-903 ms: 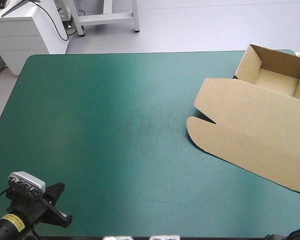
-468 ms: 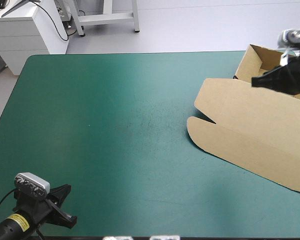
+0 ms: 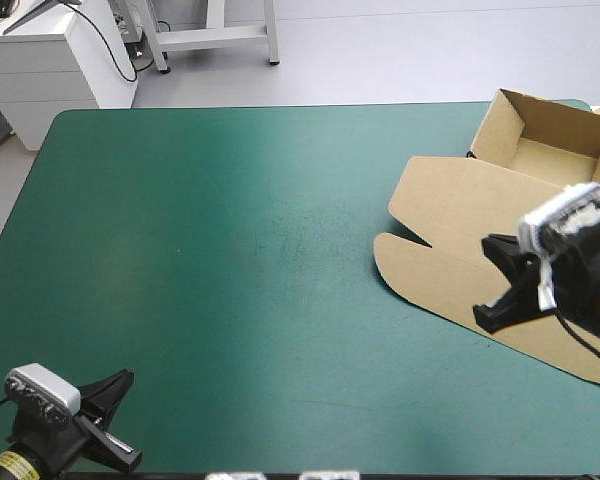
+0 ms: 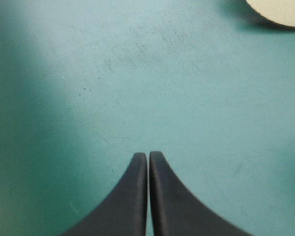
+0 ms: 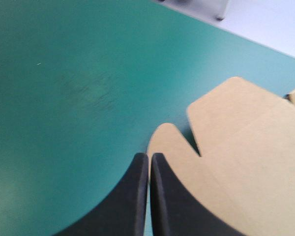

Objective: Fold the box

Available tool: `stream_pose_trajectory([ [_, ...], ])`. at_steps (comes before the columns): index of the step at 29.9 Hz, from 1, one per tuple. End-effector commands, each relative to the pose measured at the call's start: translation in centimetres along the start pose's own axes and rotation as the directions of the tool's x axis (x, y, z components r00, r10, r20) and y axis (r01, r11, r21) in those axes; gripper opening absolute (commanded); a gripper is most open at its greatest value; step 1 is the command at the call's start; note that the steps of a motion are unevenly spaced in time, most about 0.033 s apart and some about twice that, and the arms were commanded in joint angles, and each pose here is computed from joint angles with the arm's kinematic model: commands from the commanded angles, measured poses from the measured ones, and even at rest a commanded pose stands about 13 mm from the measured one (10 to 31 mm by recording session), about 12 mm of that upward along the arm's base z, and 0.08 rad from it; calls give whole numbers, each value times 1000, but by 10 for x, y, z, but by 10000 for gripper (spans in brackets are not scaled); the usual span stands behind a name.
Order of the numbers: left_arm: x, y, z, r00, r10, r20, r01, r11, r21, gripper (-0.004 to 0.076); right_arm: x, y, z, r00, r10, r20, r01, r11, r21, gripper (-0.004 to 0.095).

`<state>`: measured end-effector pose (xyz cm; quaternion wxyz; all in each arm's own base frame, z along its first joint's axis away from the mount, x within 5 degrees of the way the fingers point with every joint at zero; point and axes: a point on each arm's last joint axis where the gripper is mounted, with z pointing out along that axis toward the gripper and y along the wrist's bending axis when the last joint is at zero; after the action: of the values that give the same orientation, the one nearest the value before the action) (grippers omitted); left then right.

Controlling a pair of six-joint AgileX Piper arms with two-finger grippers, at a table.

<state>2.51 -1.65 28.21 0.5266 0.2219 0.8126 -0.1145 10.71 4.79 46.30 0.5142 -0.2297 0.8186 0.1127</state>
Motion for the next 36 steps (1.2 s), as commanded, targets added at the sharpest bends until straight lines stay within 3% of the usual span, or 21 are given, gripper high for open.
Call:
stream_pose_trajectory([
  [1,-11,-1,-11,992,7,127,-7,1000,3,-8,21,-3,-25,980,-55,192,23,986,165,-1],
  [4,-10,-1,-14,987,37,153,-36,999,-7,-8,52,-3,-33,968,-99,231,43,970,239,-2],
  [11,-2,-3,-16,978,60,199,-62,998,7,-8,117,8,-43,899,-171,403,47,953,301,-2],
  [16,0,-4,-21,971,60,232,-63,998,4,-8,152,13,-40,901,-158,404,35,955,296,-2],
  [23,0,-4,-21,970,59,235,-62,998,5,-8,184,16,-38,892,-65,447,-67,959,274,-2],
  [28,0,-6,-21,970,38,239,-46,999,27,-8,198,14,-26,939,-6,344,-94,957,273,-2],
  [36,0,-6,-20,970,36,242,-44,999,28,-8,200,14,-26,946,9,325,-102,957,271,-2],
])
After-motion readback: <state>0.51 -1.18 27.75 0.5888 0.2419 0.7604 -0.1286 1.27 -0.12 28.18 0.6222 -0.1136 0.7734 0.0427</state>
